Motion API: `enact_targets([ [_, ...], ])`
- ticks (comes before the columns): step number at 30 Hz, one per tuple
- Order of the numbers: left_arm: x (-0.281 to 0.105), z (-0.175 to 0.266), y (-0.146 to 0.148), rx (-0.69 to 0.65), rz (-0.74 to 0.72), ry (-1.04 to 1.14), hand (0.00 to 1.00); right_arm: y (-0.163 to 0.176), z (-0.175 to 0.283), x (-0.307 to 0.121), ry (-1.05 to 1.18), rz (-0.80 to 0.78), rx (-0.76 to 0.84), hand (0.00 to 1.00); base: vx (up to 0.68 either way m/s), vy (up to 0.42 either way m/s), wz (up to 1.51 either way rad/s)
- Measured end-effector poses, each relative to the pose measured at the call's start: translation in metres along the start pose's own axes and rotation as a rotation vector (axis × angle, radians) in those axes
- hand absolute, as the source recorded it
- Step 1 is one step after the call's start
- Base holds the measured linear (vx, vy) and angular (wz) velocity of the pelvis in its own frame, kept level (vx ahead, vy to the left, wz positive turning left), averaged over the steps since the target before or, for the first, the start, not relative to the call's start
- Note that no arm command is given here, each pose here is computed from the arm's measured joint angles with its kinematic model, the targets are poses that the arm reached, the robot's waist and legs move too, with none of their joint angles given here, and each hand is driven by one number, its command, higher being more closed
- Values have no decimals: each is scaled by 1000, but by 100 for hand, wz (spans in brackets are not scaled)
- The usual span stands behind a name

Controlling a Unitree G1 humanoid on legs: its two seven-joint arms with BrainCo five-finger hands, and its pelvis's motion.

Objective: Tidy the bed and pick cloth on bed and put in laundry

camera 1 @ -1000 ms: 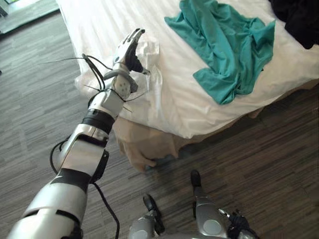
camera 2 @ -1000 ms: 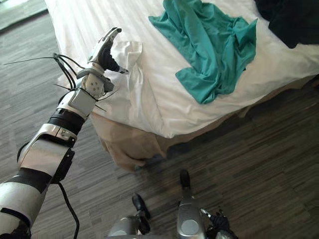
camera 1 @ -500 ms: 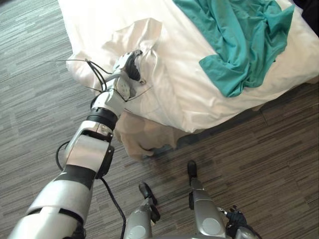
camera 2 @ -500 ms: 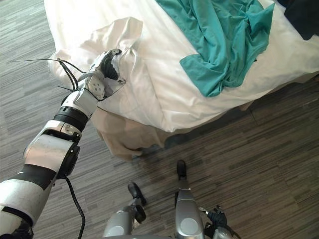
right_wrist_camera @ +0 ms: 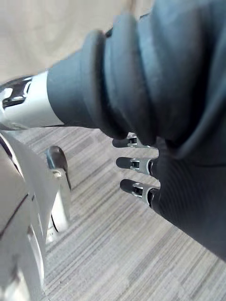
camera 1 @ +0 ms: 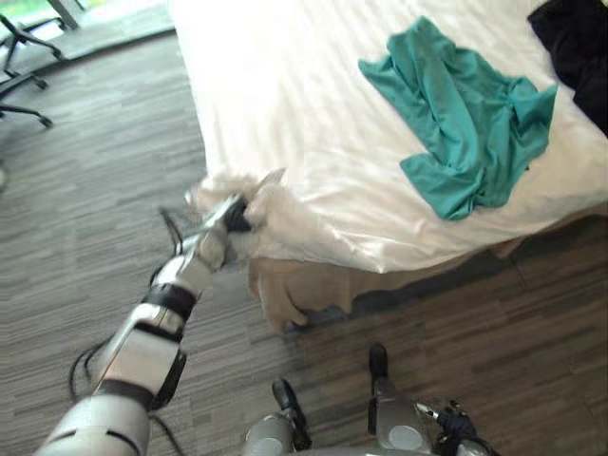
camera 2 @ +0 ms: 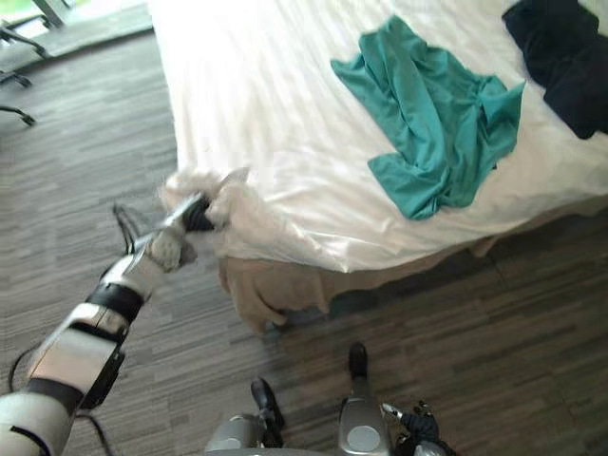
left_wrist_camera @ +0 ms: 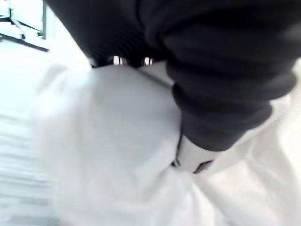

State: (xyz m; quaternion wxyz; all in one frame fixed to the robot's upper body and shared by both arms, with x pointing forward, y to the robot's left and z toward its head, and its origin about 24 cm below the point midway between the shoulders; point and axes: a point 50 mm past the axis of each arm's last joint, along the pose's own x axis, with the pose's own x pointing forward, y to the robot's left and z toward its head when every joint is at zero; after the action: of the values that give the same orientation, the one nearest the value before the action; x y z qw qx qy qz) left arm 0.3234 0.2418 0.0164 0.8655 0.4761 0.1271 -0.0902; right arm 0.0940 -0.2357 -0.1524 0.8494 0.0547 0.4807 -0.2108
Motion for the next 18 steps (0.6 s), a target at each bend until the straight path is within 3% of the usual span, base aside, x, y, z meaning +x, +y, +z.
enact_targets([
  [3,-26,-44,-23,-99,-22,135,0,0,-2,0,9,12,-7,0,-55,-18,18],
  [8,-71,-112,-31,-339,81,423,0,-7,-16,-4,53,-7,3,0,-4,-13,21],
  [11,-89,-130,-43,-380,94,514,0,-9,-20,-5,67,-14,10,0,54,2,11],
  [14,-116,-154,-58,-507,139,657,0,-14,-24,-5,92,-41,91,0,70,5,15],
  [16,-162,-177,-62,-550,196,751,0,-32,-23,-6,81,-98,174,0,37,9,3],
  [17,-171,-175,-61,-543,203,725,0,-39,-23,-8,74,-114,182,100,63,18,21],
  [18,-183,-168,-65,-559,190,670,0,-53,-23,-12,57,-144,196,100,61,20,26],
])
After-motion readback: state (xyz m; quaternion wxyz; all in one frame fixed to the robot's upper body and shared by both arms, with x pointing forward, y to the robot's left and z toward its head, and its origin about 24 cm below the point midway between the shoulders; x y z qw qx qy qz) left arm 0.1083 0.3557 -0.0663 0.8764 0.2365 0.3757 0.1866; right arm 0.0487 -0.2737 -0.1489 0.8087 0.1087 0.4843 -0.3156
